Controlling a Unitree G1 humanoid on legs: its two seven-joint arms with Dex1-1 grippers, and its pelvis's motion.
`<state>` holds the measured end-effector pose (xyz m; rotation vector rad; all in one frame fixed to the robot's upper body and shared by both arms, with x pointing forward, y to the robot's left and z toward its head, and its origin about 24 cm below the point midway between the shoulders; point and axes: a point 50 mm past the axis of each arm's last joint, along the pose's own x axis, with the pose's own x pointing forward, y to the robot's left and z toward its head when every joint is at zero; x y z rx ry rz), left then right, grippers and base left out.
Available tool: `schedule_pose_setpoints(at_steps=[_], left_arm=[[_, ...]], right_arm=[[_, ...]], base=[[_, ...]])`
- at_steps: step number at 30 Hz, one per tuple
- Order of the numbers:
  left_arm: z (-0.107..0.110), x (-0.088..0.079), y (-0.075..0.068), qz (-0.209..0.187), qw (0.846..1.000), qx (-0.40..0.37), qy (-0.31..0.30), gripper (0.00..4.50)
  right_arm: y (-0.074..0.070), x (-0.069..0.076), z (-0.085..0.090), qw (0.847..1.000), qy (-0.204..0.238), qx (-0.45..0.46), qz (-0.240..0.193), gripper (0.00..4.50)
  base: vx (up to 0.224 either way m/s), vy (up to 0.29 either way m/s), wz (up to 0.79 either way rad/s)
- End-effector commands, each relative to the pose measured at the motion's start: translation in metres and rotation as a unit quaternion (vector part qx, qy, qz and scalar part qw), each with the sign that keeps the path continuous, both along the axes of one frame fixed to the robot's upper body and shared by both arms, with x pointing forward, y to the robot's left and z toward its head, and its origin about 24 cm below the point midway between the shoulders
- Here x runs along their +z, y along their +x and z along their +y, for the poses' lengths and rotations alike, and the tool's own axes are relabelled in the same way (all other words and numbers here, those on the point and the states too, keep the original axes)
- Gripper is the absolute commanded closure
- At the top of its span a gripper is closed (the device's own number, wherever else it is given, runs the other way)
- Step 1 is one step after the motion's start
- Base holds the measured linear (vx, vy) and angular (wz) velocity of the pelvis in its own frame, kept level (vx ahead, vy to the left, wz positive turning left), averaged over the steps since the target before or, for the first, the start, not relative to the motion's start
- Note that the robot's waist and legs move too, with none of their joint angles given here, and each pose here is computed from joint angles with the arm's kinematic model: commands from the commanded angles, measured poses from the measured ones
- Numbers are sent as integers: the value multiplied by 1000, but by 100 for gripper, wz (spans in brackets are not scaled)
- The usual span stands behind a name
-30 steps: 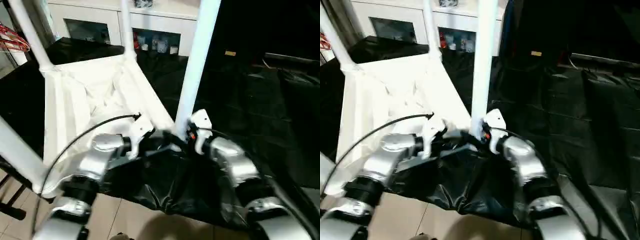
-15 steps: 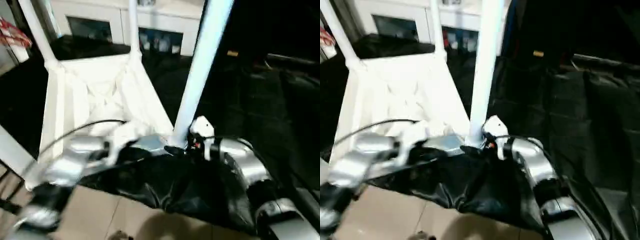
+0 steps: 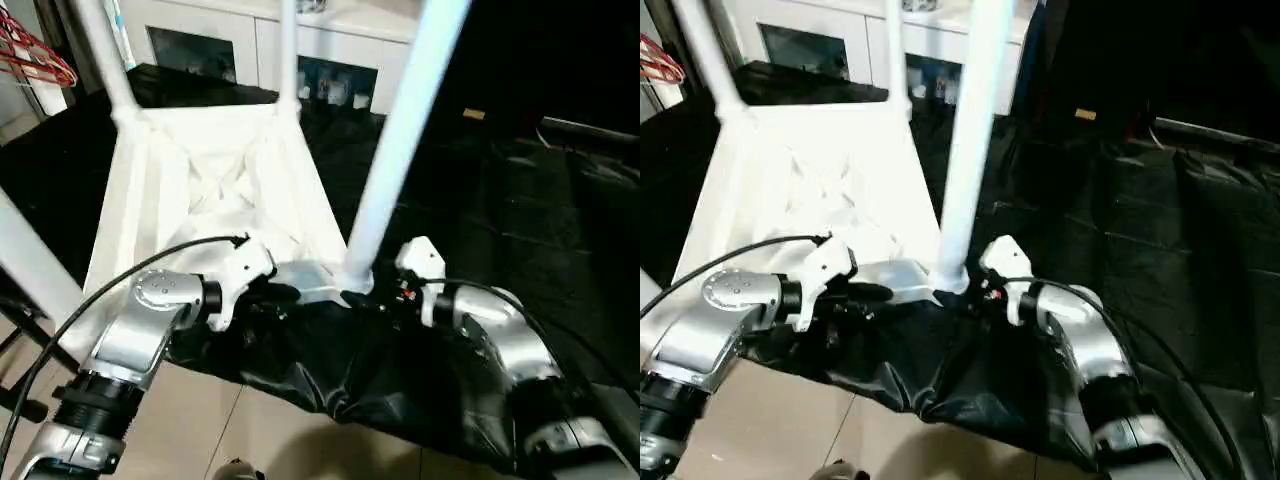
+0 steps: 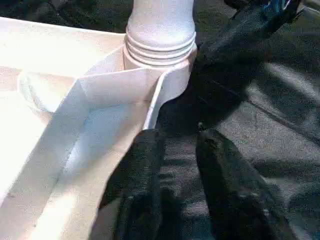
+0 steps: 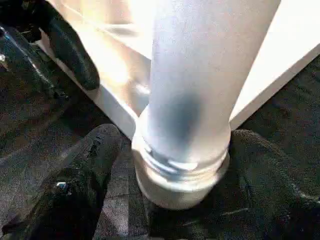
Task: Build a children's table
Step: Rotate leg to tighten
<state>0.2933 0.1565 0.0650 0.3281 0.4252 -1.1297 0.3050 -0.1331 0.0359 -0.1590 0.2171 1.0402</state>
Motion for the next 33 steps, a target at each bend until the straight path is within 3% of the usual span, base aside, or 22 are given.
schedule_pose_setpoints(at_steps=[1,6,15,20,26,27,31,33], left_arm=[[5,10,9,-38,999,23,18,266],[3,23,2,-36,999,-23,-17,266],[3,31,14,-44,998,-37,-33,266],[9,19,23,-56,998,-26,14,266],[14,2,21,-20,999,-38,27,266],[15,0,20,-18,999,-40,28,292],[23,-8,22,-12,998,-31,45,306],[25,-9,24,-17,998,-29,52,335]], right_arm=[[-7,-1,2,1000,4,16,2,66],[-15,-4,1,1000,6,12,9,66],[-23,-7,3,1000,7,10,16,66],[-25,-7,3,1000,7,5,15,66],[-25,-6,5,1000,8,0,13,66],[-25,-6,5,1000,8,0,13,66],[-25,-6,5,1000,7,-2,13,66],[-25,-6,5,1000,7,-2,13,66]], base=[[0,0,0],[0,0,0],[0,0,0],[0,0,0],[0,0,0],[0,0,0],[0,0,0],[0,0,0]])
